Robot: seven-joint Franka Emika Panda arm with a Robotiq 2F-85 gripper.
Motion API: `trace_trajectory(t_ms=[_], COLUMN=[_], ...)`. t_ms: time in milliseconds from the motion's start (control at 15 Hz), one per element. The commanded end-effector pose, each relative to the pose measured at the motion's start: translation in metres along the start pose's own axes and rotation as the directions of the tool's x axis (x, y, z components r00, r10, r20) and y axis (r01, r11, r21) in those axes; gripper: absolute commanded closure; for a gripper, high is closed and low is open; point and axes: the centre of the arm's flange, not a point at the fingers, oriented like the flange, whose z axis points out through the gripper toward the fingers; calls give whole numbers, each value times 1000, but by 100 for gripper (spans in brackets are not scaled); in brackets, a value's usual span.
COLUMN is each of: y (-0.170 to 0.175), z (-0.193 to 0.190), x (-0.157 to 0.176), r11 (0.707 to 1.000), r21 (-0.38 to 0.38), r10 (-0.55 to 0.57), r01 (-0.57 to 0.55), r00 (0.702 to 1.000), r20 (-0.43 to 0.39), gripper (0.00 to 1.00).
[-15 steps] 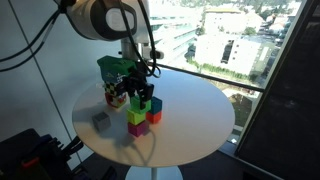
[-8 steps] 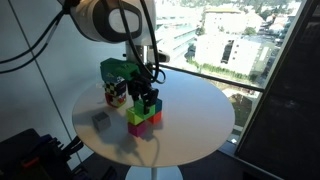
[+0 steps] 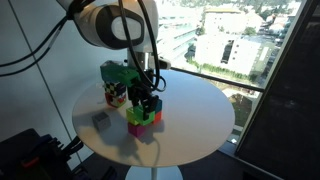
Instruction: Put the grey block on the table, then use the green block to knock off the yellow block from the pink block, then put the green block on the yellow block
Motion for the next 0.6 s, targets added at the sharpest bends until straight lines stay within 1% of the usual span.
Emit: trace_trajectory(t_ms=[0, 267, 533], y=[0, -4, -20], z=[7, 14, 15], x=[2, 2, -2], r11=[1000, 1000, 1000], r21=[-13, -9, -9], r10=[11, 2, -30], r01=[-11, -2, 30], r00=[1000, 1000, 999], r20=[12, 28, 32], gripper=[68, 68, 68])
